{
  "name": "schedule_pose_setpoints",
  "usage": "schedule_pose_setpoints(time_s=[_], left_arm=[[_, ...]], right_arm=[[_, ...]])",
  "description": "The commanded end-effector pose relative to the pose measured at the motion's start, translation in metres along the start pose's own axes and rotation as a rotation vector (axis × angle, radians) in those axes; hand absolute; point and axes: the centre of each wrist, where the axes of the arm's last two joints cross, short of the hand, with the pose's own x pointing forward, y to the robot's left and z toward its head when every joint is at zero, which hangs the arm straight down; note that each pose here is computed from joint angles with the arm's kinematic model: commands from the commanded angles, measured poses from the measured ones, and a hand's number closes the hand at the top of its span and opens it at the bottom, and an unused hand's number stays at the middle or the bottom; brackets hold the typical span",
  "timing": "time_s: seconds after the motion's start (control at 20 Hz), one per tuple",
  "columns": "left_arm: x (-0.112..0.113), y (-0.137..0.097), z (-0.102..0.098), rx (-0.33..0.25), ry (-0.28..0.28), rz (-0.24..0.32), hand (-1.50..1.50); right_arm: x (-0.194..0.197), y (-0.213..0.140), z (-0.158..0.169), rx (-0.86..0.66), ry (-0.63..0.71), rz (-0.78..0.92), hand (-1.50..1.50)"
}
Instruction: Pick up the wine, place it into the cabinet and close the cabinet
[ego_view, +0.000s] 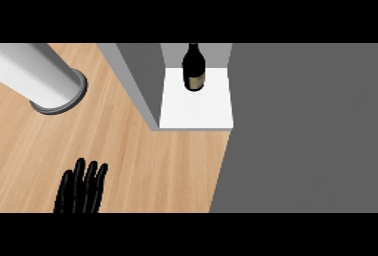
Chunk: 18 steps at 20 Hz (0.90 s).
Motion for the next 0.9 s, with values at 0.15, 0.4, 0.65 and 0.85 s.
schedule_pose_setpoints(time_s=[0.15, 0.4, 0.65, 0.85], left_arm=[[0.014, 0.031, -0.008, 0.048, -0.040, -0.015, -1.50], [0.046, 0.058, -0.023, 0.050, -0.049, -0.007, -1.50], [0.047, 0.083, -0.018, 0.089, -0.040, -0.021, -1.50], [0.047, 0.089, -0.019, 0.084, -0.037, -0.035, -1.50]], right_arm=[[0.019, 0.026, 0.031, 0.161, -0.010, -0.139, 1.50], [0.018, 0.052, 0.016, 0.291, -0.065, -0.072, 1.50], [0.032, 0.066, 0.032, 0.366, -0.076, -0.065, 1.50], [0.032, 0.090, 0.019, 0.355, -0.097, -0.108, 1.50]])
